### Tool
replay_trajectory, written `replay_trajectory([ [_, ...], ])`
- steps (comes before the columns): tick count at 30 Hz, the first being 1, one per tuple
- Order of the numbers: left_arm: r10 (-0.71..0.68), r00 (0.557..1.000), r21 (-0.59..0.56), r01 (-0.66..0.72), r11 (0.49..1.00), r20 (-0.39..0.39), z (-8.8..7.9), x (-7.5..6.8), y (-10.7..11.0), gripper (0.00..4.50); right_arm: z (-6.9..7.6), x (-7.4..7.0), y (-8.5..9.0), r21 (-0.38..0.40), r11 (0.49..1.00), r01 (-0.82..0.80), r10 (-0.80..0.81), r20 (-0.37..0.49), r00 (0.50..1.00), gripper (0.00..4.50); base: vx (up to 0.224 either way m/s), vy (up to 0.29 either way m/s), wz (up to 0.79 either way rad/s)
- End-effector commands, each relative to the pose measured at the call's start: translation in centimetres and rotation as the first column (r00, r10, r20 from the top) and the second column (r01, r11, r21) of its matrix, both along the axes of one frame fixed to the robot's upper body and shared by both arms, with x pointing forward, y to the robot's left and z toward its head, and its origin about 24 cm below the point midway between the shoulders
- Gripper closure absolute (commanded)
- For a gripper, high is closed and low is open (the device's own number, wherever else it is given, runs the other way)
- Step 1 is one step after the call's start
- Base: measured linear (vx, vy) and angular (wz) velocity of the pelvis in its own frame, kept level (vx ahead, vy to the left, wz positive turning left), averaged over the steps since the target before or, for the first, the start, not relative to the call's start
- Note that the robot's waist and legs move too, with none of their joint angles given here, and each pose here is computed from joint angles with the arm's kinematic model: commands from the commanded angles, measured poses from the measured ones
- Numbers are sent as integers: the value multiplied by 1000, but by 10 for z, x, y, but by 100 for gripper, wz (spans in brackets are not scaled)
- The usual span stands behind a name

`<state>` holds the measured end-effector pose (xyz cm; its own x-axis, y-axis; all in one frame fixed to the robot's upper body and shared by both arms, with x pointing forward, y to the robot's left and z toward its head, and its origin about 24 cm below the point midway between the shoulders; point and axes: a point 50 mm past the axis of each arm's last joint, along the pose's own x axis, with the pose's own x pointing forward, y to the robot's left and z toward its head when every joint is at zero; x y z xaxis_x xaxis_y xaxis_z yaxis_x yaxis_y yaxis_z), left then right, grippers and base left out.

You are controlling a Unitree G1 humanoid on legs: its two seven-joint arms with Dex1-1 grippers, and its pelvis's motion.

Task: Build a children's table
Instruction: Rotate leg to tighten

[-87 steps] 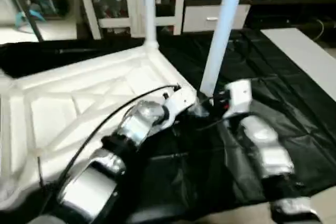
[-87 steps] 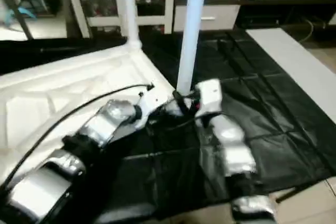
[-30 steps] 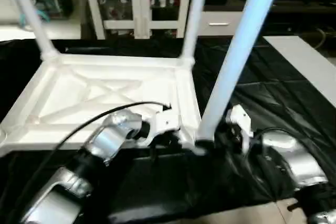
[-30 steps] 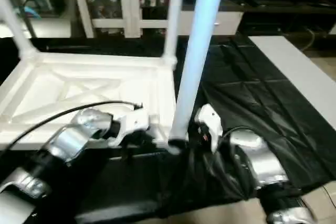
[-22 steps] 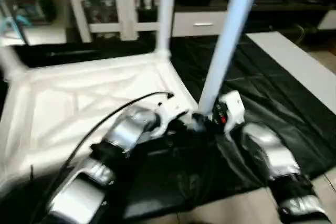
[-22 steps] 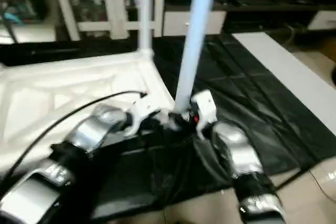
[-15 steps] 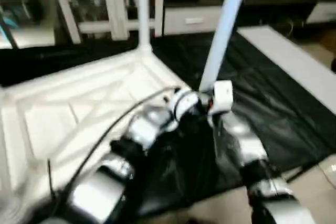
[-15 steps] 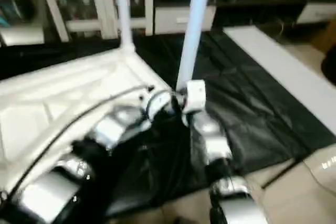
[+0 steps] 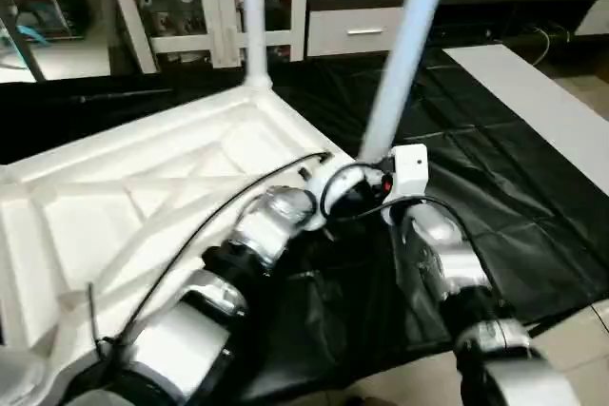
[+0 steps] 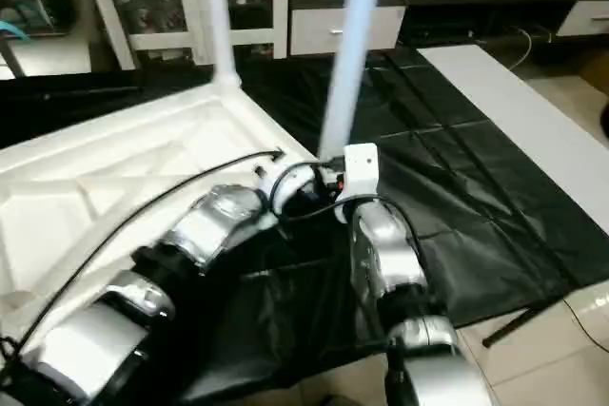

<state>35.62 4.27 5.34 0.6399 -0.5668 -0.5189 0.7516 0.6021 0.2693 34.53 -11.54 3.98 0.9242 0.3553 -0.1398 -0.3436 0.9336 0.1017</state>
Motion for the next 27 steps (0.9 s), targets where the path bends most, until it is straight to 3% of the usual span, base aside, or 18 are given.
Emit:
replay_trajectory([
  [1, -31, 996, -32, 34, 999, 89, 13, 3, -3, 450, 11, 1, 1, 6, 1000, -27, 27, 61, 998, 77, 0, 0, 0],
  [3, -44, 995, -26, 47, 999, 89, 12, 2, -1, 450, 14, -1, -3, 1, 1000, -28, 28, 80, 996, 65, 0, 0, 0],
  [7, -139, 988, -11, 140, 990, 70, 9, -5, 8, 450, 26, -13, -32, -51, 998, -39, 47, 158, 986, 30, 0, 0, 0],
  [8, -139, 988, -11, 140, 990, 70, 9, -5, 8, 450, 26, -13, -32, -51, 998, -39, 47, 158, 986, 23, 0, 0, 0],
  [10, -249, 968, 3, 249, 968, -2, 2, -15, 14, 450, 30, -23, -52, -91, 991, -102, 113, 130, 985, 8, 0, 0, 0],
  [12, -275, 961, 10, 275, 961, -11, 1, -18, 16, 450, 30, -25, -56, -96, 989, -116, 127, 120, 985, 3, 0, 0, 0],
  [15, -448, 886, -4, 450, 893, -120, -6, -36, 27, 450, 32, -43, -76, -128, 941, -313, 321, 44, 946, 3, 0, 0, 0],
  [17, -565, 809, -49, 566, 823, -161, -6, -49, 31, 450, 33, -55, -79, -119, 885, -451, 454, 5, 891, 3, 0, 0, 0],
  [20, -639, 740, -83, 638, 766, -211, -5, -60, 35, 450, 35, -72, -79, -90, 790, -607, 605, -48, 795, 3, 0, 0, 0],
  [22, -647, 731, -82, 647, 758, -219, -5, -62, 36, 450, 34, -75, -78, -83, 772, -630, 628, -60, 776, 3, 0, 0, 0],
  [24, -679, 690, -93, 681, 727, -252, -4, -66, 38, 450, 35, -81, -74, -57, 702, -710, 705, -89, 704, 3, 0, 0, 0],
  [27, -691, 667, -90, 698, 710, -279, -3, -68, 41, 450, 34, -84, -68, -58, 642, -765, 757, -109, 644, 3, 0, 0, 0],
])
